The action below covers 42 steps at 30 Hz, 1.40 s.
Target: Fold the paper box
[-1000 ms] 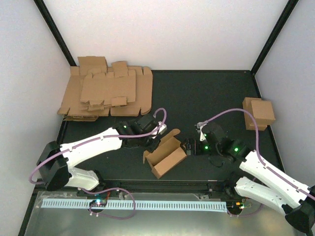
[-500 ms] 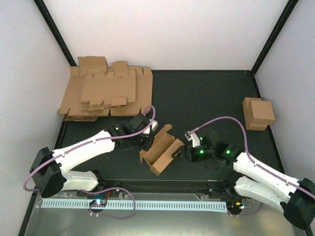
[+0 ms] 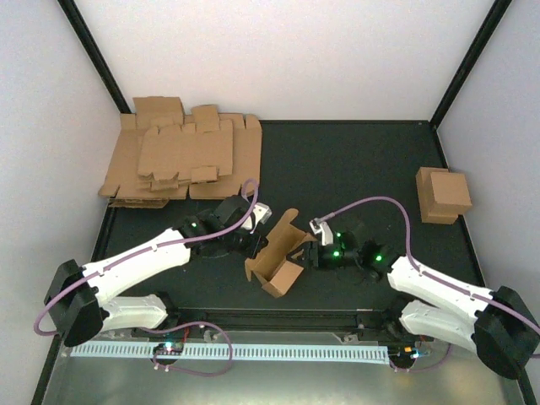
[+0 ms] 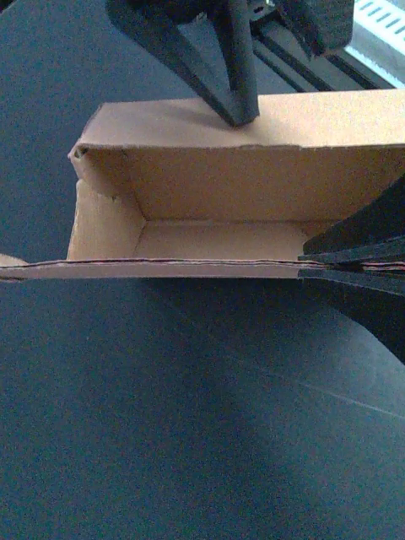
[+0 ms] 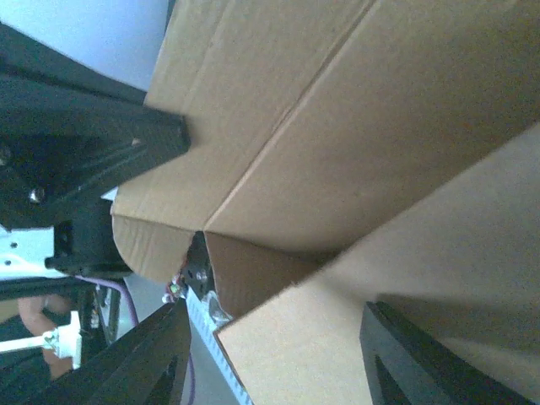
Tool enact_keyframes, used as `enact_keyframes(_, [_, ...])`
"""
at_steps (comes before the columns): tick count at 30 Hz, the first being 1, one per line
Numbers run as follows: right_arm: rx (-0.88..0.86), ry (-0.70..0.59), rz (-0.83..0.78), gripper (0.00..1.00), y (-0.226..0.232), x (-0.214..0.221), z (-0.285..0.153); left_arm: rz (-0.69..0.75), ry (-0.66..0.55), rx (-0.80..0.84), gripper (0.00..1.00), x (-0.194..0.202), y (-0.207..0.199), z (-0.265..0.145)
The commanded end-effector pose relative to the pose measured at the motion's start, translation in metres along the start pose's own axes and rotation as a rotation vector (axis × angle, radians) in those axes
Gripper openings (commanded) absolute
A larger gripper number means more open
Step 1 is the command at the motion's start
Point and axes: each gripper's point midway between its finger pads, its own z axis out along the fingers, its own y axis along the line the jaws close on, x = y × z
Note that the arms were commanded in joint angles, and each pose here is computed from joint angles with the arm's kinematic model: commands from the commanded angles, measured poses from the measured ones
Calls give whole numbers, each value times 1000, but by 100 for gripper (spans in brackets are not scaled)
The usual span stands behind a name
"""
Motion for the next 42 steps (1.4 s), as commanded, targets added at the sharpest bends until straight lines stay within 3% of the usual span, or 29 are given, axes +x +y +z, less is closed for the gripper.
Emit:
enact_keyframes(1, [-29, -60, -13, 56, 7, -15, 4, 3, -46, 120, 2, -12, -22, -5])
enact_keyframes(11, [-20, -76, -13, 48, 8, -22, 7, 8, -29, 193, 2, -9, -33, 0])
enact_keyframes(19, [61, -105, -77, 55, 16, -24, -22, -13, -17, 98, 3, -4, -15, 4])
enact_keyframes(31, [170, -8, 2, 62, -21, 26, -46, -33, -14, 70, 4, -3, -8, 4])
enact_keyframes(35, [211, 7, 23, 74, -36, 35, -47, -32, -16, 72, 4, -4, -9, 4])
enact_keyframes(42, [38, -46, 50, 75, -25, 24, -22, -17, 2, 111, 3, -2, -15, 8])
